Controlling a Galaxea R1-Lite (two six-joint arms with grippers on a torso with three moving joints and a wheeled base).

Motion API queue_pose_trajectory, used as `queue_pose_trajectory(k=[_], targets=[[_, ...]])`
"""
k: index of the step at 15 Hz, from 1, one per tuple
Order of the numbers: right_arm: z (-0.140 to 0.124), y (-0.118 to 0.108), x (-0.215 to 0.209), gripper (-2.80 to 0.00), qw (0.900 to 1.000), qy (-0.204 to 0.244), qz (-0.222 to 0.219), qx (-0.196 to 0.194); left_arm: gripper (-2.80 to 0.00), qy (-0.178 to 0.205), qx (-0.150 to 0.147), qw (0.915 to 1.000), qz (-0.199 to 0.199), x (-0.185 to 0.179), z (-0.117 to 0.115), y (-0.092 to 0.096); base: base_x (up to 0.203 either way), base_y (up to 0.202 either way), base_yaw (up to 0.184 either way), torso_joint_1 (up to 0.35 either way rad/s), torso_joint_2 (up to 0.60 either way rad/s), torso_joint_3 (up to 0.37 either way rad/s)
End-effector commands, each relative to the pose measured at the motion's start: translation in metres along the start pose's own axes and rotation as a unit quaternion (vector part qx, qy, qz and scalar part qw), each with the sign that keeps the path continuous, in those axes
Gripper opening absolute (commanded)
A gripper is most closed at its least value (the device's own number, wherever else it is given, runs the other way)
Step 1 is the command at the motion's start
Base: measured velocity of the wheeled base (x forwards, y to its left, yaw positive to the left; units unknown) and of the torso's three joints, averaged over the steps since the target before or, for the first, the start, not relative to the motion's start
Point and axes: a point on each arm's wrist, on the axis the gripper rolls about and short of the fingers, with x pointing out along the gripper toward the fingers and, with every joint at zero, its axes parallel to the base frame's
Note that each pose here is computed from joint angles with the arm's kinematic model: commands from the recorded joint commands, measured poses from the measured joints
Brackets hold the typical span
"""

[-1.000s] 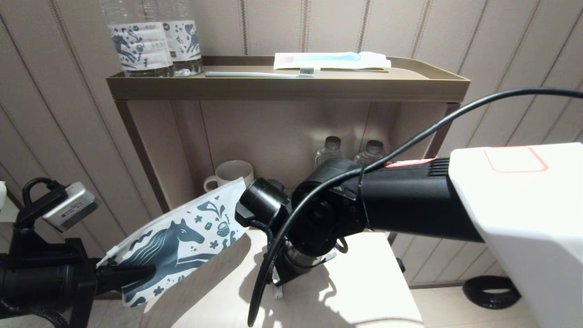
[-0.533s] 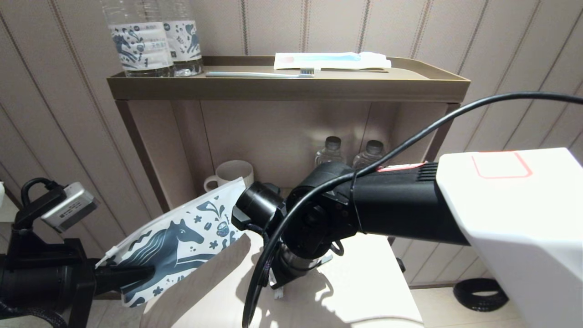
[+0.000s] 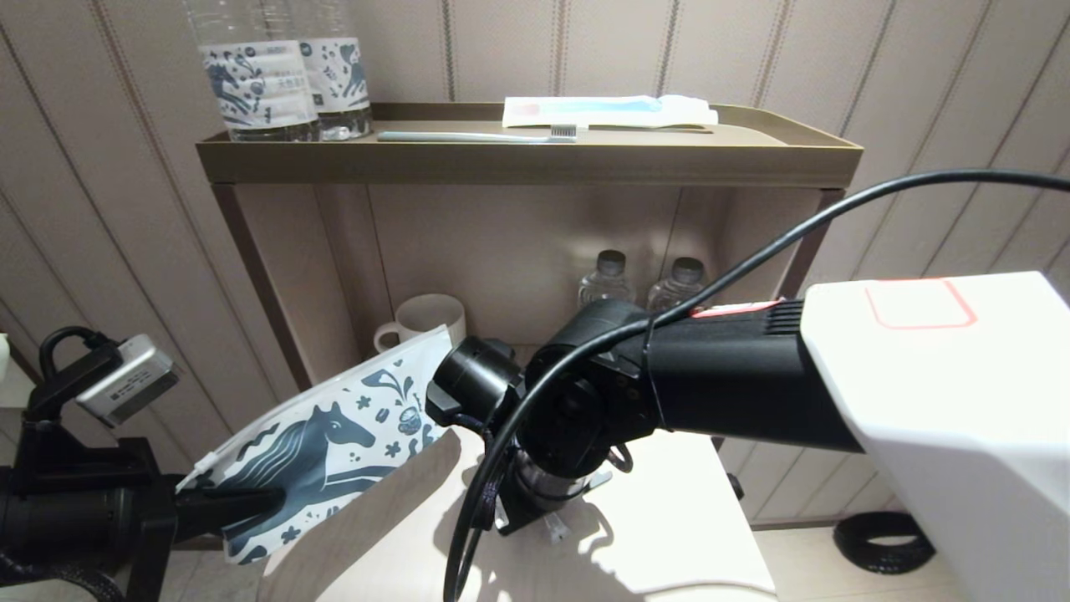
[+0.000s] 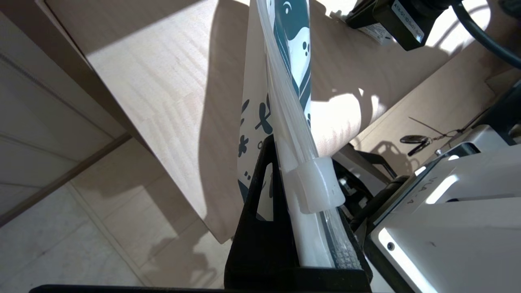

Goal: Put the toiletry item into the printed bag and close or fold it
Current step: Pick up the toothpaste

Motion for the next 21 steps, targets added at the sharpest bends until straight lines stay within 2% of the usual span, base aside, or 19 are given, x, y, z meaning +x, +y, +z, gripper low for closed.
queue_pose_trajectory(k=[1,4,7,11,14,16,17,18,19,20,21], targets=[[0.0,-0.001,-0.003,-2.8,1.0,-0.002,0.0,0.001,-2.8,0.0,0.0,1.0,-0.002,0.0,0.0,0.0,0.0,0.0,0.0,0.0,0.0,0.0],[0.005,-0.008,-0.013,-2.8,1.0,-0.015,0.003,0.011,-2.8,0.0,0.001,1.0,-0.002,0.0,0.0,0.0,0.0,0.0,0.0,0.0,0.0,0.0],[0.012,-0.031,-0.04,-2.8,0.999,-0.039,0.005,0.034,-2.8,0.005,0.002,1.0,-0.004,0.002,-0.002,0.0,0.0,0.0,0.0,0.0,0.0,0.0],[0.012,-0.057,-0.05,-2.8,0.997,-0.041,-0.006,0.059,-2.8,0.009,0.005,0.9999,-0.013,0.005,-0.002,-0.001,0.0,0.0,0.0,0.0,0.0,0.0],[0.011,-0.07,-0.065,-2.8,0.996,-0.054,-0.005,0.073,-2.8,0.018,0.008,0.9995,-0.026,0.01,-0.003,-0.003,0.0,0.0,0.0,0.0,0.0,0.0],[0.01,-0.075,-0.084,-2.8,0.994,-0.075,0.004,0.075,-2.8,0.031,0.021,0.9981,-0.049,0.017,-0.002,-0.009,0.0,0.0,0.0,0.0,0.0,0.0],[0.008,-0.078,-0.095,-2.8,0.993,-0.086,0.01,0.076,-2.8,0.039,0.033,0.9967,-0.064,0.023,-0.001,-0.012,0.0,0.0,0.0,0.0,0.0,0.0],[0.007,-0.081,-0.108,-2.8,0.992,-0.098,0.019,0.075,-2.8,0.046,0.065,0.994,-0.075,0.029,-0.001,-0.013,0.0,0.0,0.0,0.0,0.0,0.0],[0.005,-0.084,-0.118,-2.8,0.991,-0.104,0.03,0.072,-2.8,0.049,0.106,0.9896,-0.084,0.034,-0.002,-0.014,0.0,0.0,0.0,0.0,0.0,0.0],[0.002,-0.088,-0.13,-2.8,0.991,-0.107,0.046,0.066,-2.8,0.049,0.158,0.9817,-0.095,0.038,-0.004,-0.014,0.0,0.0,0.0,0.0,0.0,0.0],[0.001,-0.094,-0.138,-2.8,0.991,-0.103,0.058,0.056,-2.8,0.041,0.213,0.9695,-0.114,0.041,-0.007,-0.014,0.0,0.0,0.0,0.0,0.0,0.0]])
